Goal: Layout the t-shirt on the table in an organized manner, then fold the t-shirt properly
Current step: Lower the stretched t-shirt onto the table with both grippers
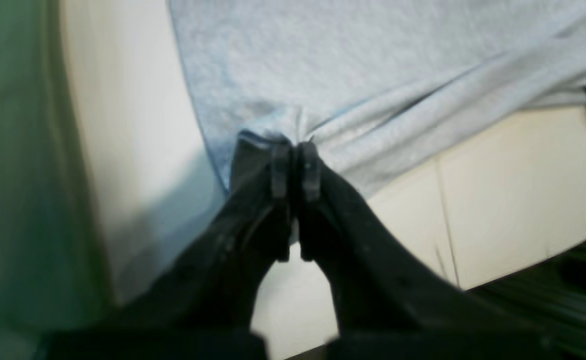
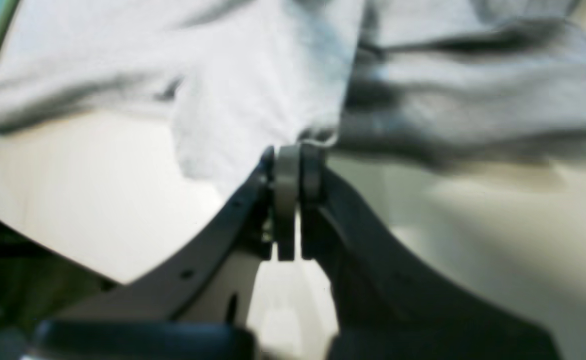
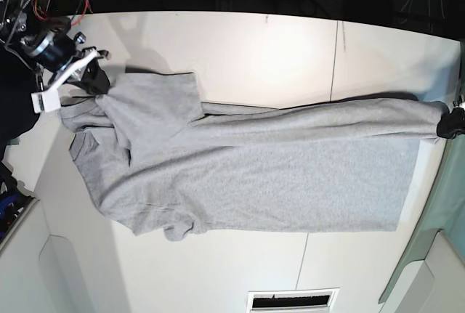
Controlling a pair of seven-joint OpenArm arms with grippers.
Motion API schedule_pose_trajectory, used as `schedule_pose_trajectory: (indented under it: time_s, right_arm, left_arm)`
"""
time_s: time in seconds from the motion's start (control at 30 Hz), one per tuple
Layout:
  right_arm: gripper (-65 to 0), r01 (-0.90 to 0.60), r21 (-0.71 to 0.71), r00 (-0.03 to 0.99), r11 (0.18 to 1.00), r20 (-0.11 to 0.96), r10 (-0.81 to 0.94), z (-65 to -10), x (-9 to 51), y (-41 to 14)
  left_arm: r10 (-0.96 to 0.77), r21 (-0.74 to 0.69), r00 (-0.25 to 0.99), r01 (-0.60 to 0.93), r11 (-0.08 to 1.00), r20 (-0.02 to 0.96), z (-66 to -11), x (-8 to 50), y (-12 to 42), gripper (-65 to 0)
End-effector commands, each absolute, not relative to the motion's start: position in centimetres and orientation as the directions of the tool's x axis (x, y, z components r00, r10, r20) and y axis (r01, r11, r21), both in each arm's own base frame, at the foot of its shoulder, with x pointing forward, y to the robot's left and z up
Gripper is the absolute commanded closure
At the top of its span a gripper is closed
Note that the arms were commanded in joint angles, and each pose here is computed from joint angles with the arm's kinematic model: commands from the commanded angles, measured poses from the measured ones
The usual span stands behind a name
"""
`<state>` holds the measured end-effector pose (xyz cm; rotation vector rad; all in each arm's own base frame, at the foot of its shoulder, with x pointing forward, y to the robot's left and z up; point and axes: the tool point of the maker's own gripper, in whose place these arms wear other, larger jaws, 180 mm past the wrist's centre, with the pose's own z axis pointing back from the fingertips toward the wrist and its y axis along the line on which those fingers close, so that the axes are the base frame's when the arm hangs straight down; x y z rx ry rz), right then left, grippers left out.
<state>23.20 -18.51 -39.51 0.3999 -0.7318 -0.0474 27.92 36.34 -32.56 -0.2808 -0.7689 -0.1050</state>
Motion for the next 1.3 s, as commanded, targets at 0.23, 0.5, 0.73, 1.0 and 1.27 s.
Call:
schedule_pose_trajectory:
  time_s: [0.23, 0.5, 0.73, 1.0, 1.27]
  right_arm:
    - [0.0, -0.097, 0.347, 0.623, 0.933, 0.752, -0.215, -35.6, 24.6, -20.6]
    - [0.0, -0.072, 0.310, 0.570, 0.948, 0.793, -0.216, -35.6, 30.5, -22.4]
    - [0.0, -0.025, 0.375, 0.586, 0.927, 0.757, -0.291, -37.6, 34.7, -23.0]
    - [-0.3, 0.000, 0.386, 0.619, 0.922, 0.724, -0.304, -39.3, 35.0, -23.0]
    - [-25.6, 0.023, 0.388, 0.649, 0.921, 0.695, -0.309, -39.8, 34.3, -23.4]
  left_arm:
    - [-0.121, -0.056, 0.531, 0.305, 0.951, 0.838, -26.4, 30.7, 35.1, 0.0]
    - [-0.289, 0.104, 0.484, 0.373, 0.922, 0.826, -28.7, 34.6, 33.9, 0.0]
    - [-0.322, 0.148, 0.530, 0.344, 0.927, 0.784, -32.6, 37.2, 35.9, 0.0]
    - [-0.206, 0.095, 0.598, 0.212, 0.973, 0.774, -37.7, 36.9, 37.8, -16.8]
    - [-0.073, 0.084, 0.671, 0.015, 0.996, 0.738, -37.9, 35.7, 42.0, -31.6]
